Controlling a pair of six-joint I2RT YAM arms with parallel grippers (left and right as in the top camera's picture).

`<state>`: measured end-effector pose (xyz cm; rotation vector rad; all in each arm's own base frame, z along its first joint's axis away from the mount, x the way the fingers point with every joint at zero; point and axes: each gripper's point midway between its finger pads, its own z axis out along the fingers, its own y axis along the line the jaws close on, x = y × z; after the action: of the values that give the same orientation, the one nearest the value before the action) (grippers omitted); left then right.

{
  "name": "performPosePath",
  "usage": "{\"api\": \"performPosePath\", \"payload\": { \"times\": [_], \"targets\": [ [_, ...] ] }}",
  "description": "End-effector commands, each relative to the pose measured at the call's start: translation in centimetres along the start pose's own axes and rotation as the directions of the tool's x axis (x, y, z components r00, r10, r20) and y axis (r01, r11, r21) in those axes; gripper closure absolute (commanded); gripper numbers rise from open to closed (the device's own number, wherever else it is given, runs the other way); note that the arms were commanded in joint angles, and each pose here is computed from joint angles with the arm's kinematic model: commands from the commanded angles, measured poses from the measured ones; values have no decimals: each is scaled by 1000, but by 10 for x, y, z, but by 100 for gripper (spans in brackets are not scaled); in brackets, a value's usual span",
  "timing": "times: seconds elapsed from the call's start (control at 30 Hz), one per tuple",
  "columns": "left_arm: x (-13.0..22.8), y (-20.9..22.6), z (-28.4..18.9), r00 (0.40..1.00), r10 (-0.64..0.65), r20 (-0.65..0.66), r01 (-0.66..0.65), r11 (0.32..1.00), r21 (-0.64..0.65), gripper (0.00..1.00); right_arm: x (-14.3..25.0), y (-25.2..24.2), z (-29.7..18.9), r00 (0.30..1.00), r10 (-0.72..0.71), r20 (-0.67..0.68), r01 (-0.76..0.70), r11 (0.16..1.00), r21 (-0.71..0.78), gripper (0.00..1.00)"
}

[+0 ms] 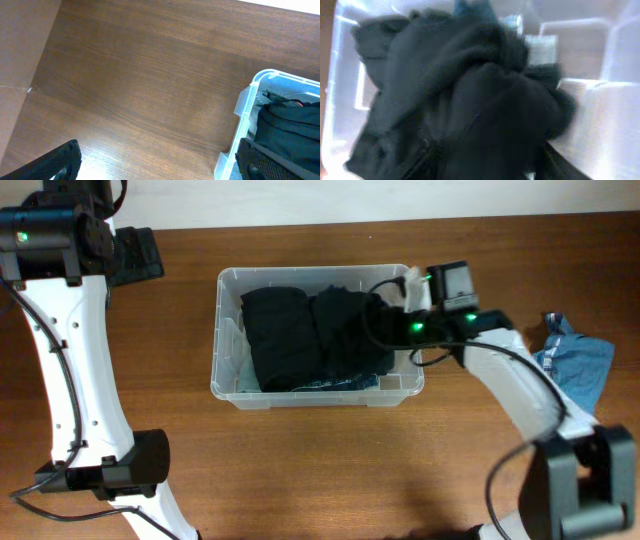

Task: Pack container
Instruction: 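Lay the black garment part into the container's right side and release, then move the right gripper to the light-blue cloth and grasp it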

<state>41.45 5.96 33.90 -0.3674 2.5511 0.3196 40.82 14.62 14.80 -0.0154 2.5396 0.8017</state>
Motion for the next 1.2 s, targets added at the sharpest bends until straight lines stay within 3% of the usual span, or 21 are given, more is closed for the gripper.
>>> {"api": "performPosePath", "payload": {
  "times": [0.0, 0.13, 0.27, 0.37, 0.43, 0.57, 0.7, 0.8, 0.9, 1.0, 1.17],
  "targets": [
    [-1, 2, -3, 1000, -12, 12, 12, 1000, -10, 0, -54, 31, -75, 970, -113, 215, 113, 994, 14, 42],
    [-1, 2, -3, 1000, -12, 12, 12, 1000, -10, 1, -71, 56, -117, 931, -159, 328, 168, 986, 2, 36],
    [-1, 2, -3, 1000, -12, 12, 12, 1000, -10, 1, -67, 76, -107, 938, -135, 318, 159, 986, -50, 56],
    [-1, 2, -3, 1000, -12, 12, 12, 1000, -10, 0, -40, 92, -56, 968, -163, 191, 181, 980, -79, 68],
    [-1, 2, -3, 1000, -12, 12, 12, 1000, -10, 1, -19, 81, -9, 983, -164, 83, 166, 986, -19, 75],
    [-1, 2, -3, 1000, -12, 12, 12, 1000, -10, 1, 34, 24, 85, 991, 26, -132, -5, 988, 156, 91],
    [-1, 2, -3, 1000, -12, 12, 12, 1000, -10, 1, 63, 4, 116, 966, 105, -238, -67, 985, 160, 92],
    [-1, 2, -3, 1000, -12, 12, 12, 1000, -10, 1, 45, 12, 100, 975, 84, -207, -59, 991, 124, 83],
    [-1, 2, -3, 1000, -12, 12, 12, 1000, -10, 1, 6, 32, 49, 992, -24, -127, 35, 995, 89, 70],
    [-1, 2, -3, 1000, -12, 12, 12, 1000, -10, 1, -38, 41, -34, 999, -43, 14, 42, 995, 92, 32],
    [-1, 2, -3, 1000, -12, 12, 12, 1000, -10, 1, -75, -6, -147, 964, 77, 253, -120, 980, 159, 2]
  ]
}}
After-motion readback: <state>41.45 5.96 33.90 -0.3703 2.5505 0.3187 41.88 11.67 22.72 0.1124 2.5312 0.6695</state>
